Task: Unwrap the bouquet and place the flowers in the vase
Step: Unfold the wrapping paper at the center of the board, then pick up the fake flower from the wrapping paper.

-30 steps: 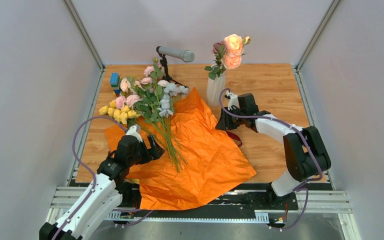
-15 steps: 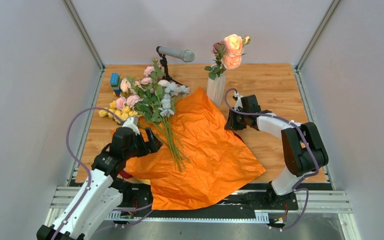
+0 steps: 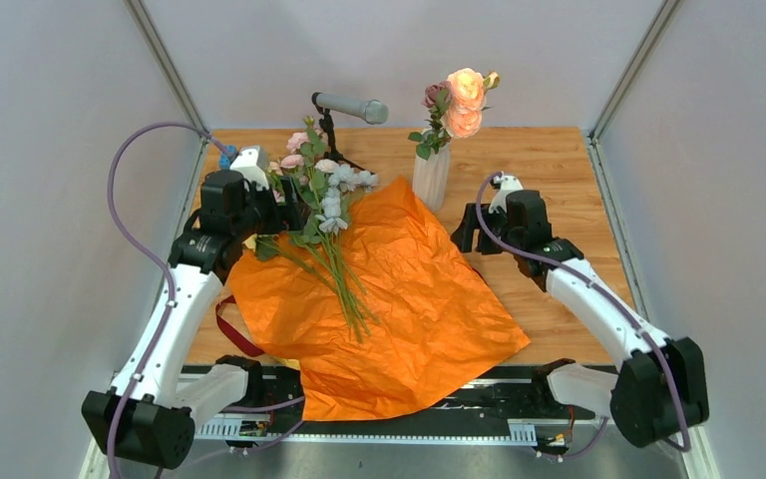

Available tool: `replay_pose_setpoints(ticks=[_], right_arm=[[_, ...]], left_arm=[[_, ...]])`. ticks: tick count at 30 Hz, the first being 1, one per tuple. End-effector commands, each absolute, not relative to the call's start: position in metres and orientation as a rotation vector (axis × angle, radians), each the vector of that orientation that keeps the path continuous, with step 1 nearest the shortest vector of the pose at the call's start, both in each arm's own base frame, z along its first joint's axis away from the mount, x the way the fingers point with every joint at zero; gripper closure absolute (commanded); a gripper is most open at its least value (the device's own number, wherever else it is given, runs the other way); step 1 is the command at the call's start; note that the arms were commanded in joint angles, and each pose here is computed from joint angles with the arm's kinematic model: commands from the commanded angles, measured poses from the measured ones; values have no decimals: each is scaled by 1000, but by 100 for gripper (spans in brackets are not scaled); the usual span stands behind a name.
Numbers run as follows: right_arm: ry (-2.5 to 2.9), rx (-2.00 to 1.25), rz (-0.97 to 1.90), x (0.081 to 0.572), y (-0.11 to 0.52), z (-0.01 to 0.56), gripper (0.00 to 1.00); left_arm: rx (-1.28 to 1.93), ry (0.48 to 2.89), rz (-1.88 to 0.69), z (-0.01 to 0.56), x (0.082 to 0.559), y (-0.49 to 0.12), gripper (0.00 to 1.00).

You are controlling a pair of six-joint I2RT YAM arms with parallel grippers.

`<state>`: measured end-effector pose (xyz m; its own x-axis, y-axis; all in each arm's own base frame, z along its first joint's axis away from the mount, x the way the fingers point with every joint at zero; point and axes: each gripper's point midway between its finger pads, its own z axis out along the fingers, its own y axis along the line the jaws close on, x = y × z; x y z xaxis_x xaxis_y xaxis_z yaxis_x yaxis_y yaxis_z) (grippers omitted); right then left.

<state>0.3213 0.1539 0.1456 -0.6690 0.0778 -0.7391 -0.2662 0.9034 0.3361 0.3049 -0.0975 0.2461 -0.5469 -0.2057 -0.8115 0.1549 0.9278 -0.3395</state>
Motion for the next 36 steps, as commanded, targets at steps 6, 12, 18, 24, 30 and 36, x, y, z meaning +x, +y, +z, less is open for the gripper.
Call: replay_pose_setpoints(ticks=[6, 12, 18, 24, 30, 36], right_arm=[[2121, -274, 783, 254, 249, 166, 37], [2101, -375, 934, 245, 337, 167, 41], [2186, -502, 941, 269, 406, 131, 51], [2246, -511, 905, 302, 446, 106, 53], [2310, -437, 718, 339, 449, 75, 60], [2311, -375, 625, 356, 435, 73, 61]], left_arm=[[6, 1930, -352, 266, 326, -80, 0], [35, 1968, -265, 259, 318, -66, 0], [55, 1930, -289, 262, 312, -70, 0], [48, 1923, -253, 264, 311, -64, 0], [41, 1910, -222, 270, 309, -57, 0], [43, 1904, -246, 271, 309, -59, 0]])
